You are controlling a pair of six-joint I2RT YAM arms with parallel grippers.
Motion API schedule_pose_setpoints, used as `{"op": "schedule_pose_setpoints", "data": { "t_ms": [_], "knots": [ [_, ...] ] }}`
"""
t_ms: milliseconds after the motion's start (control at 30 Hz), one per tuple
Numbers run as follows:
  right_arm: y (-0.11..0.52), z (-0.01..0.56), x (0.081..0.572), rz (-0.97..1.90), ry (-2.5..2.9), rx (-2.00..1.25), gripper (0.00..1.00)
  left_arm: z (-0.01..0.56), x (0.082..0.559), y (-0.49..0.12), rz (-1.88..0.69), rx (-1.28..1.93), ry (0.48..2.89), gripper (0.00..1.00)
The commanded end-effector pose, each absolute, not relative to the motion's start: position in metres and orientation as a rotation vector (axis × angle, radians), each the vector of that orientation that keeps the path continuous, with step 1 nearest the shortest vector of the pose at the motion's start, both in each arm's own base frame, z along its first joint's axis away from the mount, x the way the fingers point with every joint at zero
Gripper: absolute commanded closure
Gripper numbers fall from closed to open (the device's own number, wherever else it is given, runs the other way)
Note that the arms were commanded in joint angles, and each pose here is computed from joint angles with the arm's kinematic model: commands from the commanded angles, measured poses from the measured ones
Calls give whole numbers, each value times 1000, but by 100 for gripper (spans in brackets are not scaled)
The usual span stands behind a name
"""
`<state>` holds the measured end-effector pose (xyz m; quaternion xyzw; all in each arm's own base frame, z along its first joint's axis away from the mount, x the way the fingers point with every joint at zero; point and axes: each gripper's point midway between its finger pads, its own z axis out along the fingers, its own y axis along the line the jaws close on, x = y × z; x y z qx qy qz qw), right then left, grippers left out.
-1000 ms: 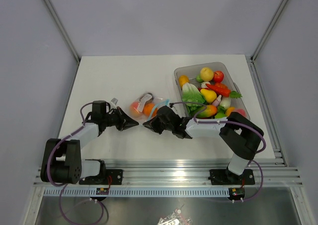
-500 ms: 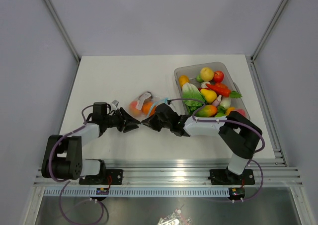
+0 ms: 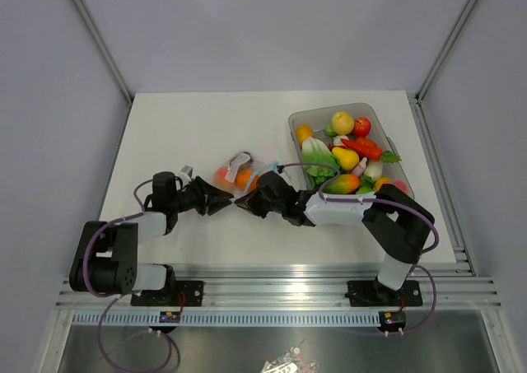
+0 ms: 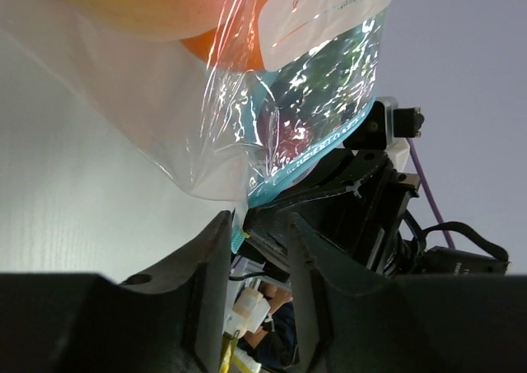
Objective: Place the food in the zip-top bag and seal the zipper
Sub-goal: Zip the zipper food storage bag at the center of the board.
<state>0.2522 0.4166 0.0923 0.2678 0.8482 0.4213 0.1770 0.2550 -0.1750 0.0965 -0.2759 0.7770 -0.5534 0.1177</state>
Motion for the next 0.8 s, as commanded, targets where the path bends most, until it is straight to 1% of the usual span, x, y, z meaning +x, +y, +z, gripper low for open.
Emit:
{"op": "schedule_pose_setpoints", "data": {
  "t_ms": [0,100,167,200,300,400,500,533,600,633,767],
  "knots": [
    [425,105,260,1237,2362,730,100,106,268,-176,-1634,-783,2213,68],
    [425,106,260,1240,2362,731,100,105,271,-177,-1637,-784,2218,73],
    [425,105,260,1240,2360,736,100,103,270,-177,-1633,-781,2230,71],
    [425,105,260,1240,2360,736,100,101,269,-177,-1627,-772,2237,66],
    [425,105,260,1240,2361,740,100,100,265,-177,-1623,-772,2255,55],
    [424,105,260,1239,2360,741,100,97,262,-178,-1605,-757,2280,55],
    [425,106,260,1240,2360,734,100,96,262,-178,-1600,-759,2289,68],
    [425,106,260,1239,2359,728,100,95,262,-178,-1600,-759,2295,78],
    [426,109,261,1246,2356,721,100,93,263,-178,-1598,-768,2304,88],
    [427,110,260,1245,2359,711,100,92,263,-179,-1601,-771,2308,99],
    [427,112,261,1249,2355,707,100,92,263,-180,-1606,-769,2313,100]
  ]
}}
